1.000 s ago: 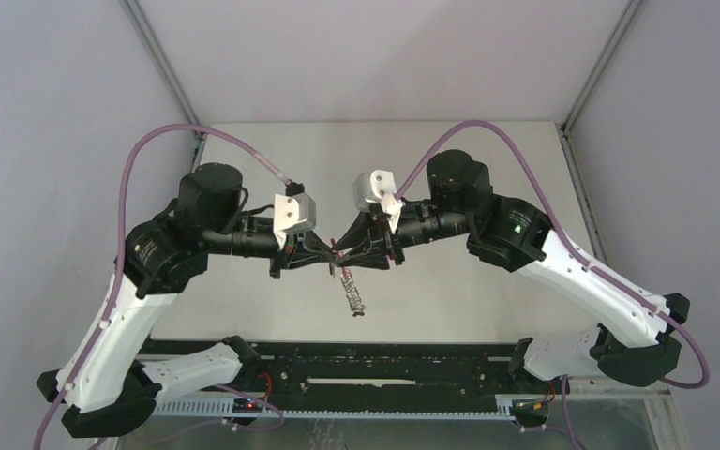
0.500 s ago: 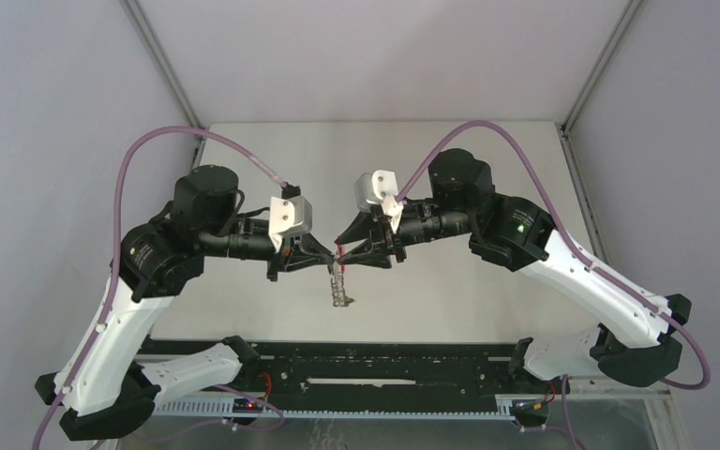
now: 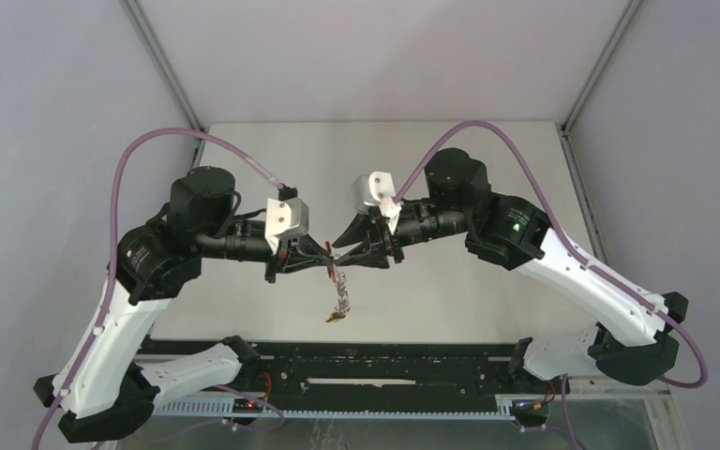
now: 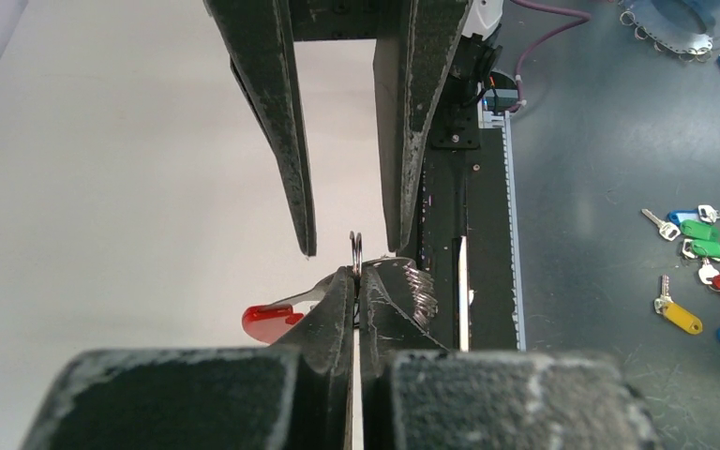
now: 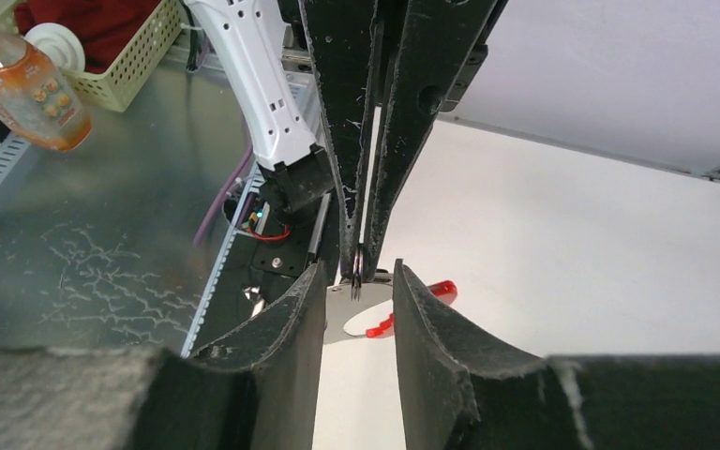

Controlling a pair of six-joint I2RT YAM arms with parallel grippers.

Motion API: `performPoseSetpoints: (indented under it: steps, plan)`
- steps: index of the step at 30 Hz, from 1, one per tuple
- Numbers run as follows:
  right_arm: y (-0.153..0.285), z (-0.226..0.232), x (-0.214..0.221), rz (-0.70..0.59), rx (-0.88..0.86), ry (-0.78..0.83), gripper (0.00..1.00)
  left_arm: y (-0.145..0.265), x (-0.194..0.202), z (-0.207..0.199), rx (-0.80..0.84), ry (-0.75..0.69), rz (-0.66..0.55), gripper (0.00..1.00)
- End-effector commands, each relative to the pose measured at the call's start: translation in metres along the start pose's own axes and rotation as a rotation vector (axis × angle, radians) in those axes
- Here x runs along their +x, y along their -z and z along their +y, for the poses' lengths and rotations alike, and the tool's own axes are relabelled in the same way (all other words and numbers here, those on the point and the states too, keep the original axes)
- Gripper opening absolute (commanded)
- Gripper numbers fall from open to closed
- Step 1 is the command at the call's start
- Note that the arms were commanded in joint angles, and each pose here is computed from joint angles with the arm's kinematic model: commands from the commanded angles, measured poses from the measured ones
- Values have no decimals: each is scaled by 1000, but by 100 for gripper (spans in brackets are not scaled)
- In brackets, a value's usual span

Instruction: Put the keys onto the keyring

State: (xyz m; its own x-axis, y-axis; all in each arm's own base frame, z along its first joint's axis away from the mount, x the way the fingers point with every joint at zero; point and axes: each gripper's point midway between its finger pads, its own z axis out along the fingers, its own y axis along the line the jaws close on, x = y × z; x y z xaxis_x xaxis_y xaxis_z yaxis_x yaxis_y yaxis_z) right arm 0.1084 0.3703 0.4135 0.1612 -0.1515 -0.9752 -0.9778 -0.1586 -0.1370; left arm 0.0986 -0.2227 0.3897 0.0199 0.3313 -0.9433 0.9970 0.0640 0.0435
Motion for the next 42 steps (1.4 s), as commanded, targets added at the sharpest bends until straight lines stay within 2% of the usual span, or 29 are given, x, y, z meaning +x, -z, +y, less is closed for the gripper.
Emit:
performPoseSetpoints:
  steps: [1, 6, 8, 12, 14, 17, 22, 27, 34, 42]
  plan:
    - [-1, 3, -9, -5, -32, 22, 39, 5, -20, -1, -3, -74, -65, 0]
    - [-2, 1, -12, -17, -32, 28, 29, 6, -20, -3, 0, -73, -66, 0]
    - [-3, 1, -14, -26, -35, 29, 20, 6, -20, -3, 2, -74, -67, 0]
    - [-3, -3, -21, -67, -7, 32, 9, 5, -17, -2, -2, -75, -60, 0]
    - [-1, -4, -24, -99, 17, 39, 10, 5, -15, -3, 1, -74, -59, 0]
    - [3, -8, -29, -124, 57, 38, 26, 5, -16, -3, 4, -75, -61, 0]
    - [4, -7, -31, -131, 58, 43, 29, 6, -17, -4, 2, -77, -65, 0]
    - [3, -2, -31, -126, 29, 45, 25, 6, -17, -4, 0, -78, -66, 0]
    - [-1, -1, -22, -70, -1, 31, 25, 7, -18, -3, -4, -80, -68, 0]
    - [-4, 0, -14, -1, -49, 5, 10, 6, -20, -3, -2, -80, -74, 0]
